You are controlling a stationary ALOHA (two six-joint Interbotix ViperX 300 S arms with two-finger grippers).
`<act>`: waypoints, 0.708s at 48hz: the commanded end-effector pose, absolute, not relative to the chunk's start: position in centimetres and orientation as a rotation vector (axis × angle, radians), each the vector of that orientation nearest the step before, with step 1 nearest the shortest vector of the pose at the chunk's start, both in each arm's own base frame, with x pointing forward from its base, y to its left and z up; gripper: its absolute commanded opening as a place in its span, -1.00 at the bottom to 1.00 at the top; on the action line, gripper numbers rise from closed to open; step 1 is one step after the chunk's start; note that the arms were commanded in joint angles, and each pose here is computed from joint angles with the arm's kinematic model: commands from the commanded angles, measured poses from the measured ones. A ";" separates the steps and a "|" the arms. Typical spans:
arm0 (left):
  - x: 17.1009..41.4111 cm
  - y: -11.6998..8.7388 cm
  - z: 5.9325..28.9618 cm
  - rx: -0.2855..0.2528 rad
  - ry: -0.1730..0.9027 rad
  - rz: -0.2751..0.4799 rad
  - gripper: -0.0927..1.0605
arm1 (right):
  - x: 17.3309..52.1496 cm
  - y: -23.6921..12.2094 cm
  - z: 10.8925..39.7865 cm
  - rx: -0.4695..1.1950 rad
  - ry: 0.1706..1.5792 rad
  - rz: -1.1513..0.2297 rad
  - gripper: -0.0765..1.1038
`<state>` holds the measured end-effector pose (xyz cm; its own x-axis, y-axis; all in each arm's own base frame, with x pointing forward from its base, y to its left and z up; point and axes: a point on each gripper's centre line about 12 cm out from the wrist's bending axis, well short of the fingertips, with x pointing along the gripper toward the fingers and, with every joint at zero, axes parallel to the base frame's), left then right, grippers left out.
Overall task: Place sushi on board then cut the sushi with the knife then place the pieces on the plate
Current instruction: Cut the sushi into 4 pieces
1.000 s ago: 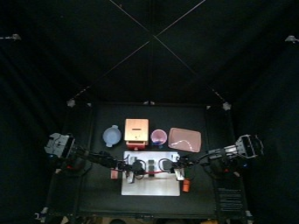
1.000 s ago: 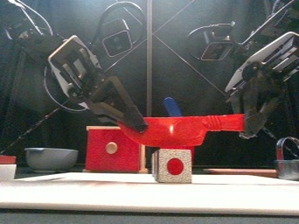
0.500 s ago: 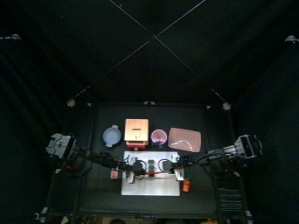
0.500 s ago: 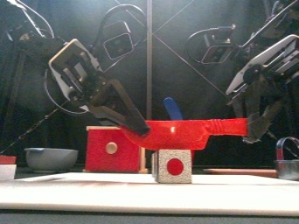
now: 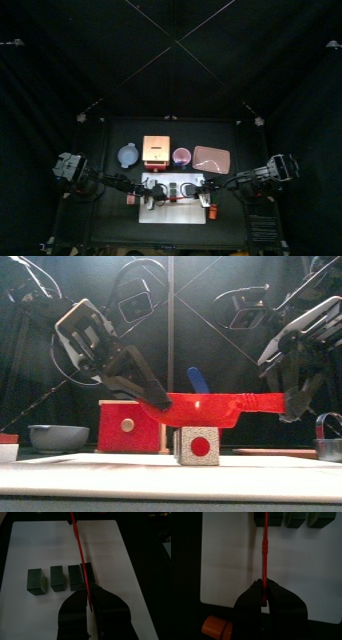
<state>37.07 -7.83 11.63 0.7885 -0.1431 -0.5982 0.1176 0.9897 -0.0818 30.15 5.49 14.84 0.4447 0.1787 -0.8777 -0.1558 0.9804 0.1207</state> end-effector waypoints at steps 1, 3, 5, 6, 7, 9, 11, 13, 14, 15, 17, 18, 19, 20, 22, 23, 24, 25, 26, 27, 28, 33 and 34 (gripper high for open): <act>36.5 -7.4 12.2 -0.037 0.644 -0.137 -0.18 | 30.1 5.5 16.4 0.000 1.051 0.219 -0.28; 36.5 -7.2 12.3 -0.040 0.642 -0.132 -0.18 | 30.0 5.4 16.6 -0.005 1.048 0.220 -0.28; 36.4 -7.0 12.2 -0.041 0.643 -0.127 -0.18 | 29.9 5.4 16.6 -0.008 1.048 0.221 -0.28; 36.4 -6.9 12.2 -0.042 0.643 -0.124 -0.18 | 29.9 5.4 16.7 -0.008 1.046 0.221 -0.28; 36.3 -6.8 12.2 -0.041 0.645 -0.123 -0.18 | 29.9 5.4 16.6 -0.009 1.048 0.220 -0.28; 36.3 -6.8 12.1 -0.042 0.648 -0.121 -0.18 | 29.9 5.3 16.6 -0.010 1.049 0.218 -0.28; 36.3 -6.7 11.9 -0.041 0.654 -0.120 -0.18 | 29.8 5.3 16.5 -0.010 1.051 0.217 -0.28; 36.3 -6.7 11.8 -0.041 0.657 -0.120 -0.18 | 29.8 5.3 16.5 -0.009 1.054 0.217 -0.28; 36.3 -6.8 11.7 -0.041 0.659 -0.120 -0.18 | 29.8 5.3 16.4 -0.007 1.055 0.217 -0.28; 36.3 -6.8 11.6 -0.041 0.660 -0.120 -0.18 | 29.8 5.3 16.4 -0.006 1.057 0.217 -0.28; 36.3 -6.8 11.5 -0.043 0.663 -0.120 -0.18 | 29.7 5.4 16.3 -0.006 1.062 0.219 -0.28; 36.3 -6.9 11.5 -0.042 0.663 -0.123 -0.18 | 29.8 5.4 16.2 -0.006 1.062 0.219 -0.28; 36.3 -7.0 11.5 -0.043 0.664 -0.124 -0.18 | 29.8 5.5 16.2 -0.006 1.063 0.222 -0.28; 36.2 -7.0 11.5 -0.042 0.664 -0.125 -0.18 | 29.7 5.5 16.1 -0.003 1.066 0.222 -0.28; 36.2 -7.2 11.5 -0.044 0.666 -0.127 -0.18 | 29.7 5.6 16.1 0.003 1.068 0.222 -0.28; 36.2 -7.3 11.5 -0.045 0.666 -0.129 -0.18 | 29.6 5.6 16.0 0.008 1.071 0.222 -0.28; 36.2 -7.3 11.5 -0.046 0.666 -0.130 -0.18 | 29.6 5.6 16.0 0.010 1.071 0.223 -0.28; 36.2 -7.5 11.5 -0.045 0.664 -0.133 -0.18 | 29.6 5.7 16.0 0.013 1.071 0.223 -0.28; 36.2 -7.6 11.5 -0.046 0.665 -0.134 -0.18 | 29.6 5.6 16.0 0.019 1.073 0.221 -0.28; 36.2 -7.6 11.5 -0.046 0.665 -0.136 -0.18 | 29.6 5.7 15.9 0.021 1.074 0.222 -0.28; 36.1 -7.8 11.5 -0.045 0.665 -0.139 -0.18 | 29.6 5.7 15.9 0.023 1.073 0.221 -0.28; 36.0 -7.8 11.5 -0.046 0.667 -0.140 -0.18 | 29.6 5.7 15.9 0.026 1.068 0.220 -0.28; 36.0 -7.8 11.4 -0.046 0.668 -0.140 -0.18 | 29.6 5.7 15.9 0.028 1.067 0.220 -0.28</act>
